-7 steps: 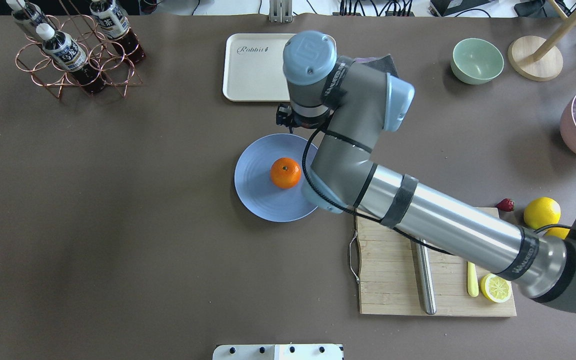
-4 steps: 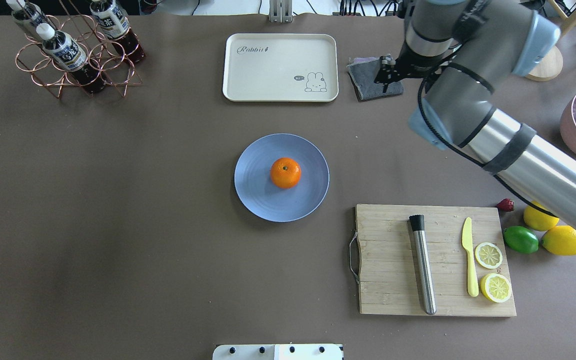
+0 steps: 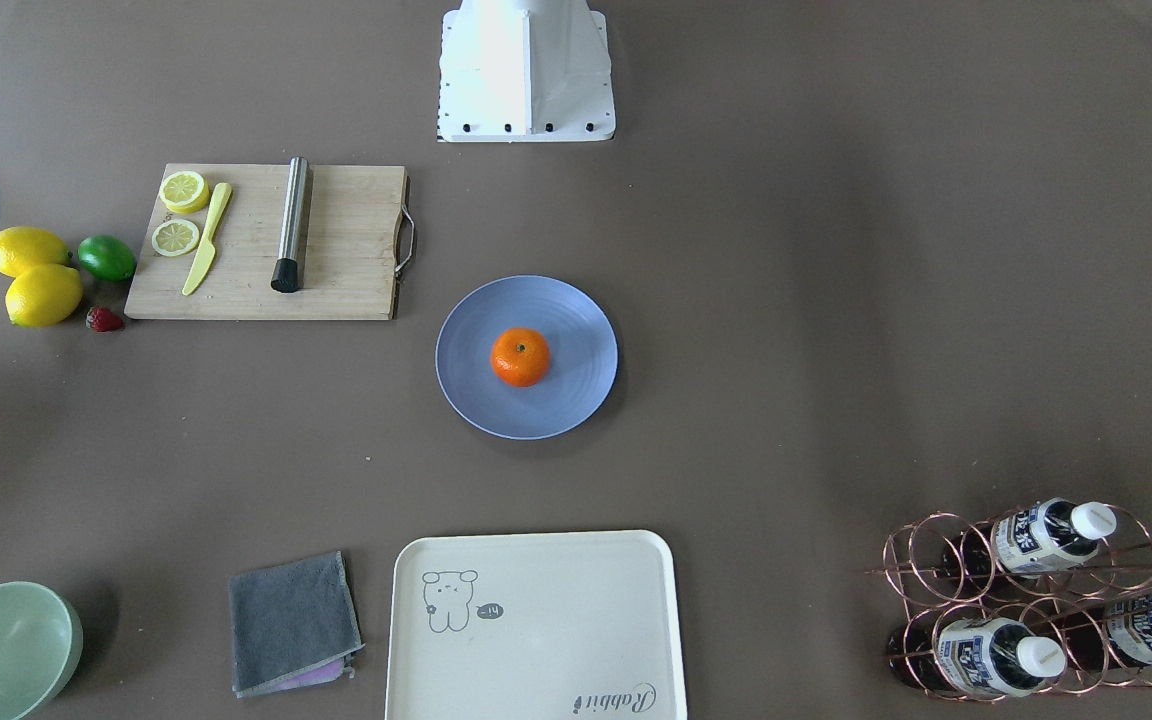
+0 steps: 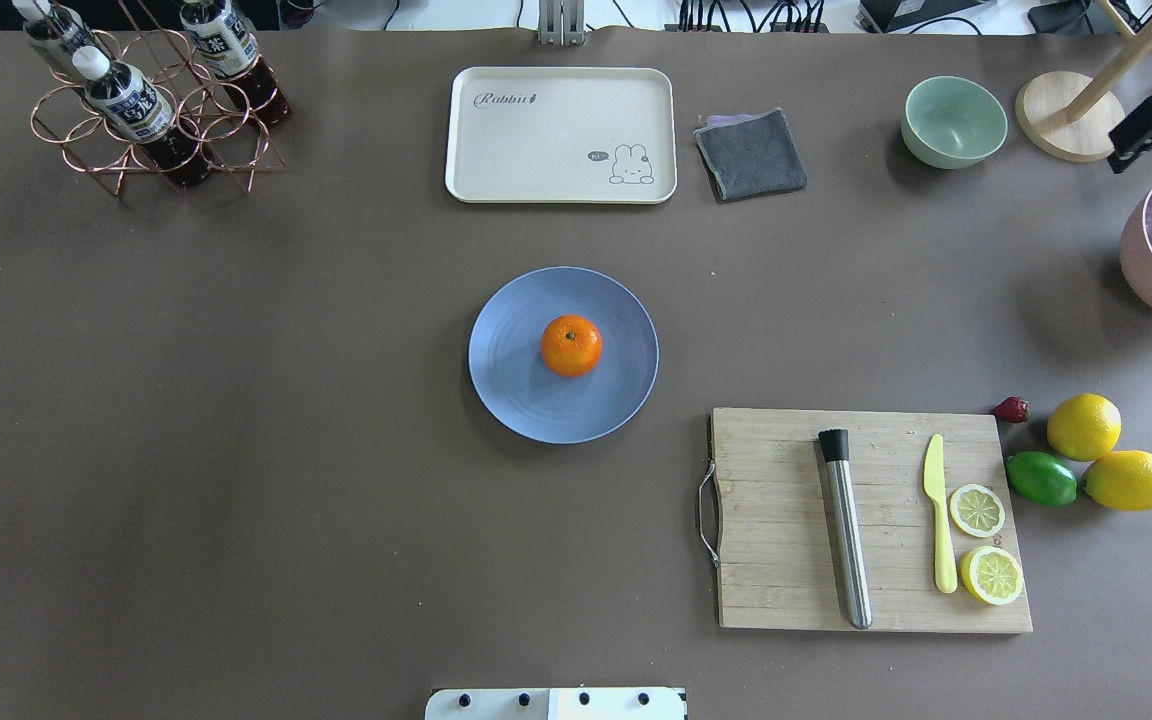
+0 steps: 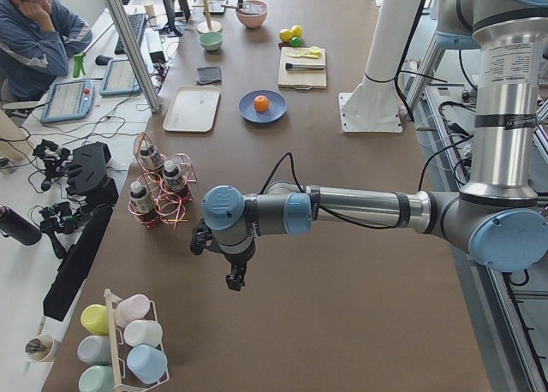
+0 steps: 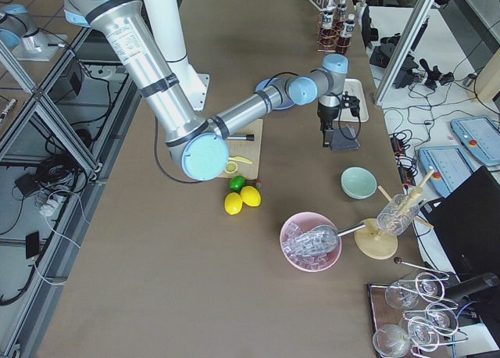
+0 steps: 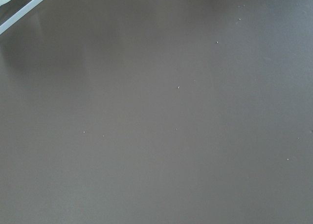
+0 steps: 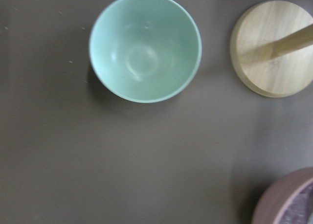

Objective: Pick orange to plate

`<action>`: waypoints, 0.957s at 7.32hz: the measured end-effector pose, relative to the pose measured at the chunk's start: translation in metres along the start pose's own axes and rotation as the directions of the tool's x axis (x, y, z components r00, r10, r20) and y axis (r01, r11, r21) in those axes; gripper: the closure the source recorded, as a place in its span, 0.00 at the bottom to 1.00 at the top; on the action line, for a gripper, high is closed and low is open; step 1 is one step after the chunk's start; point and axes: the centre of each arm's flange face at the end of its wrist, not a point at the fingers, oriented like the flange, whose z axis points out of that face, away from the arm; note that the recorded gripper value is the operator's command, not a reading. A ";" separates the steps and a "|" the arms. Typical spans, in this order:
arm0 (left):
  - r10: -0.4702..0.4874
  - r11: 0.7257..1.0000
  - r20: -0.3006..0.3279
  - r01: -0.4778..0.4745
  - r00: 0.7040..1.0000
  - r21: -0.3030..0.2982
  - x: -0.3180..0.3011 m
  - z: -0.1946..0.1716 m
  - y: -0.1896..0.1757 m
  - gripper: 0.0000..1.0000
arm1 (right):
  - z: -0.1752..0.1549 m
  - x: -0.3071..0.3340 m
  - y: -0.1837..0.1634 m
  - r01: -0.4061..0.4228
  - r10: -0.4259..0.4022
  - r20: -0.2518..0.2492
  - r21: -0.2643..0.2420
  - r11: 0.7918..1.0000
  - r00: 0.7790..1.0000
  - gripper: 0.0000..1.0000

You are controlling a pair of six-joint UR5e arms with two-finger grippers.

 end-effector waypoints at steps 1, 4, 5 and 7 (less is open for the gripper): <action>0.001 1.000 0.000 -0.001 1.000 0.001 0.000 0.000 -0.001 0.02 | -0.001 0.052 0.030 0.007 -0.007 0.010 -0.008 1.000 1.000 0.00; 0.003 1.000 0.000 -0.003 1.000 0.003 0.001 -0.001 -0.001 0.02 | 0.013 0.158 0.126 -0.129 0.132 0.071 -0.033 0.991 0.989 0.00; 0.003 1.000 -0.001 -0.003 1.000 0.003 0.001 -0.001 -0.001 0.02 | 0.012 0.178 0.149 -0.173 0.175 0.072 -0.030 0.984 0.982 0.00; 0.006 1.000 0.000 -0.006 1.000 0.006 0.003 -0.003 -0.001 0.02 | 0.013 0.192 0.165 -0.213 0.215 0.066 -0.033 0.977 0.974 0.00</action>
